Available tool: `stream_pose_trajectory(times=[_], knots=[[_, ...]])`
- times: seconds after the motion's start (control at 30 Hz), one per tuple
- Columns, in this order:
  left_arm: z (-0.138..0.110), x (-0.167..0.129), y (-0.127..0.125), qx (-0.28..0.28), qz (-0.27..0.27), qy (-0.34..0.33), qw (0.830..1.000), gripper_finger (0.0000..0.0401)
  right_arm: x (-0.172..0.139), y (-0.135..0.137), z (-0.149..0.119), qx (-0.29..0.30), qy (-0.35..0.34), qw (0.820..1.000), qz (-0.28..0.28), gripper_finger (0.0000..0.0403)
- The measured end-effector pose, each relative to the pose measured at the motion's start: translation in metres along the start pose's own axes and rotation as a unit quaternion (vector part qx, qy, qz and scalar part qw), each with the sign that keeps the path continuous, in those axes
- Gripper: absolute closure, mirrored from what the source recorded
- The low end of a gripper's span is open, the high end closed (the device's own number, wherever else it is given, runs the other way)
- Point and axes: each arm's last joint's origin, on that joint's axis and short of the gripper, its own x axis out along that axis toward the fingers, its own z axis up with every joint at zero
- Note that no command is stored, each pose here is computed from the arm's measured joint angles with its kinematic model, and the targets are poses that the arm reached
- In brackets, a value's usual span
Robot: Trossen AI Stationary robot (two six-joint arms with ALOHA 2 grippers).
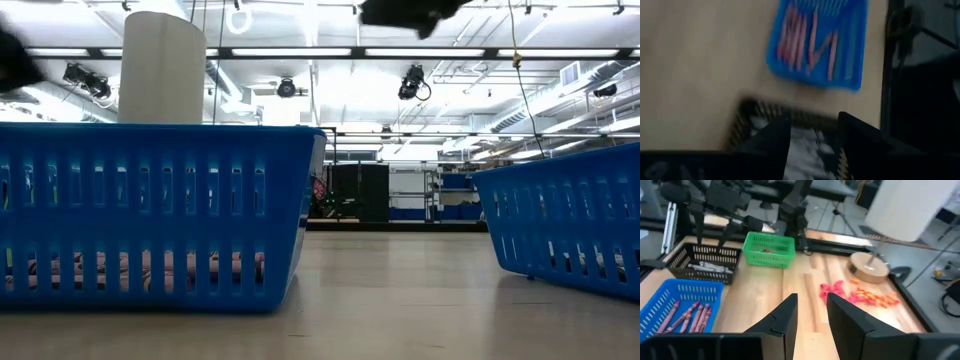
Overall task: Sort crayons
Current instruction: Return to Home Position
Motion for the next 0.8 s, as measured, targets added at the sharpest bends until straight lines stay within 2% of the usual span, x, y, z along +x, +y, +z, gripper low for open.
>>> stream_pose_trajectory(times=[0.17, 0.37, 0.5, 0.67, 0.8], knots=[[0.018, -0.033, 0.009, 0.107, 0.016, -0.117, 0.987, 0.0226, -0.039, -0.015, -0.014, 0.031, -0.054, 0.997, -0.034, 0.0297], [0.036, -0.074, 0.027, 0.185, 0.077, -0.252, 0.947, 0.0226, -0.079, -0.032, -0.043, 0.087, -0.126, 0.987, -0.047, 0.0314], [0.046, -0.090, 0.040, 0.198, 0.123, -0.295, 0.927, 0.0226, -0.100, -0.040, -0.054, 0.119, -0.152, 0.978, -0.077, 0.0320], [0.056, -0.096, 0.057, 0.196, 0.169, -0.303, 0.917, 0.0226, -0.119, -0.047, -0.066, 0.135, -0.170, 0.972, -0.092, 0.0321], [0.053, -0.089, 0.080, 0.173, 0.202, -0.309, 0.913, 0.0226, -0.126, -0.048, -0.082, 0.136, -0.176, 0.971, -0.092, 0.0321]])
